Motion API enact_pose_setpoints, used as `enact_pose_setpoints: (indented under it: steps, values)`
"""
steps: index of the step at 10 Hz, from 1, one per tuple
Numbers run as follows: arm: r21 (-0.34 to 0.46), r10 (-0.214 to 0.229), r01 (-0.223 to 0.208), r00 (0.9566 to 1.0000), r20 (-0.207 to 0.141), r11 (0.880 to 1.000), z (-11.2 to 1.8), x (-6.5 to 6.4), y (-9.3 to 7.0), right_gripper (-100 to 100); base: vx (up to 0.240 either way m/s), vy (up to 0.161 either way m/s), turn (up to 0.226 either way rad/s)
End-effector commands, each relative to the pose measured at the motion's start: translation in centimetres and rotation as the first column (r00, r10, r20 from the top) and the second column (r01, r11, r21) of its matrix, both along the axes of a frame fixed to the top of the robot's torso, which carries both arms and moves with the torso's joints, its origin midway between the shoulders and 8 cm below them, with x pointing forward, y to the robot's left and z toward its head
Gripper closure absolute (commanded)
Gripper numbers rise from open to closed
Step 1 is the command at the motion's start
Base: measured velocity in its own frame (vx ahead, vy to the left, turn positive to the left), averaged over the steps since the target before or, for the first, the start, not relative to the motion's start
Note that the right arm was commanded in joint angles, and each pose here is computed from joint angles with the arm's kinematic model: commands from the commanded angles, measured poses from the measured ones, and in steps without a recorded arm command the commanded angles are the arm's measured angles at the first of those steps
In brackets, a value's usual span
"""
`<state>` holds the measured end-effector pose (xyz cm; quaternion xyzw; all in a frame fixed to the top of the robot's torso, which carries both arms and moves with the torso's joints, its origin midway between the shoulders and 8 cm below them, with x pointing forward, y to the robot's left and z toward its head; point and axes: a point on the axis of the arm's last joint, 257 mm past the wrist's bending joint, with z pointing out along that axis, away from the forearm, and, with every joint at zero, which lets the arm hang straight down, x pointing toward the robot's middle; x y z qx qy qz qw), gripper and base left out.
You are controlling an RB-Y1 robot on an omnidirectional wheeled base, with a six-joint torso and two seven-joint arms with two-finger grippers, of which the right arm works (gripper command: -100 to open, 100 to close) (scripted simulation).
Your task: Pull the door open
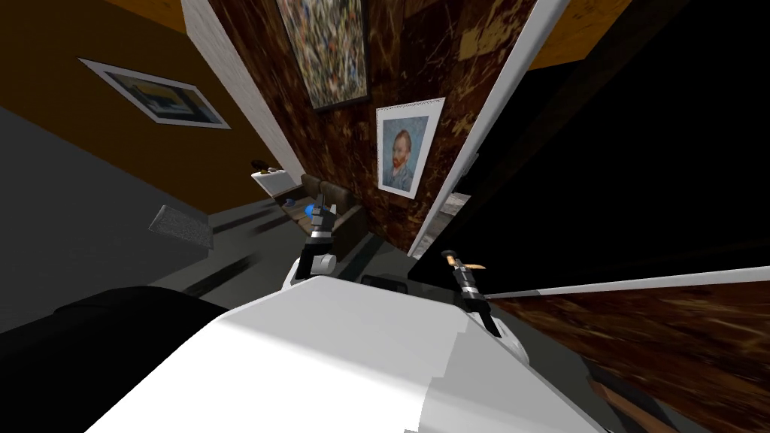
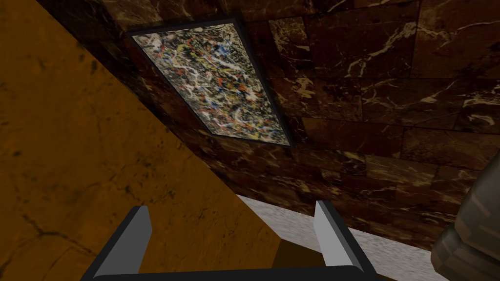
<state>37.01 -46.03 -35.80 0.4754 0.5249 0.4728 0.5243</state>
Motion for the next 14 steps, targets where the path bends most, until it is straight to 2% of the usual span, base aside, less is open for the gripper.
enact_pose_setpoints:
  steps: [1,3,4,5,14]
  values:
    - [-0.001,0.018,-0.018,0.9998,0.003,1.0,0.2,-0.9,-0.2,100,-0.215,-0.078,0.144]
    - [-0.001,0.031,-0.031,0.9995,0.003,1.0,0.3,-1.7,-0.3,100,-0.187,-0.062,0.106]
    - [0.003,0.029,-0.029,0.9996,-0.003,1.0,0.1,-1.5,0.0,100,-0.07,-0.019,0.017]
    - [0.004,0.039,-0.039,0.9992,-0.005,0.999,-0.1,-2.4,-0.1,100,-0.152,-0.058,0.178]
    - [-0.001,0.085,-0.085,0.9964,0.003,0.996,0.3,-5.8,-1.0,100,-0.195,-0.071,0.155]
